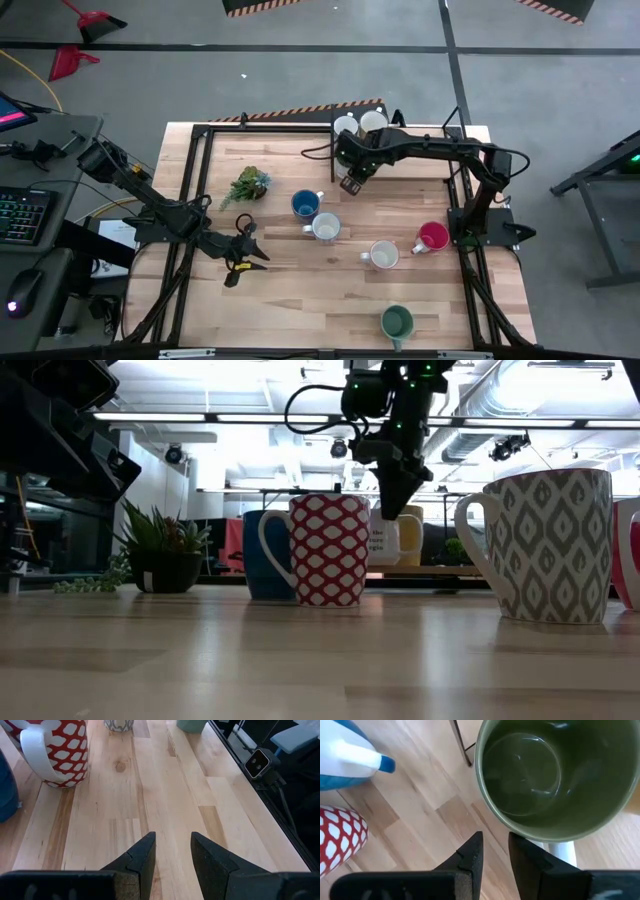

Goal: Place coffee mugs
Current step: Put the white green mug on the shelf

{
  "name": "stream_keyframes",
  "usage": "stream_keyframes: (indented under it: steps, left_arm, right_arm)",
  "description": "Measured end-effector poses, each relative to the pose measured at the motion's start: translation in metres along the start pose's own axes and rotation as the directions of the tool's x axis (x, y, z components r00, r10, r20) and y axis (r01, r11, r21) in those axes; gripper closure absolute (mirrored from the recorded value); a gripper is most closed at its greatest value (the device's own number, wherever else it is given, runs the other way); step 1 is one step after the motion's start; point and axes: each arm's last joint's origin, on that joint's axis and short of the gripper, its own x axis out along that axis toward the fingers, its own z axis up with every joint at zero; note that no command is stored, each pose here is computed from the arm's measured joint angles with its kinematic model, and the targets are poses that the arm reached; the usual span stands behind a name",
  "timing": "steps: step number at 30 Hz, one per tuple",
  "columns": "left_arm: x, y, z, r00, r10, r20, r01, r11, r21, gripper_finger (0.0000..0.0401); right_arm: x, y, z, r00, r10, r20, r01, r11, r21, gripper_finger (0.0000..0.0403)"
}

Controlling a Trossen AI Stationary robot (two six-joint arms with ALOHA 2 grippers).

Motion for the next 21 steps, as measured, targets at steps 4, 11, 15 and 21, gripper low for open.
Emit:
stream_keyframes:
  steps: [4, 11, 15, 21]
  left_arm:
    - [0.0000, 0.0000, 0.0000, 1.000, 0.000, 0.000, 0.000, 1.000, 0.000, 0.0288]
    - [0.0000, 0.0000, 0.0000, 1.000, 0.000, 0.000, 0.000, 1.000, 0.000, 0.0288]
    - [0.0000, 0.0000, 0.0000, 1.000, 0.000, 0.000, 0.000, 1.000, 0.000, 0.0288]
    - [0.0000, 0.0000, 0.0000, 1.000, 0.000, 0.000, 0.000, 1.000, 0.000, 0.0288]
  right_arm:
    - [0.0002, -0.0013, 0.0025, 1.000, 0.004, 0.020, -0.004, 1.000, 0.001, 0.0322]
    - [0.0003, -0.0023, 0.0048, 0.999, 0.003, 0.040, -0.003, 1.000, -0.014, 0.0322]
    - [0.0006, -0.0050, 0.0055, 0.999, -0.008, 0.043, 0.008, 1.000, -0.007, 0.0322]
    - [0.0005, -0.0048, 0.0055, 0.999, -0.008, 0.043, 0.008, 1.000, -0.003, 0.0322]
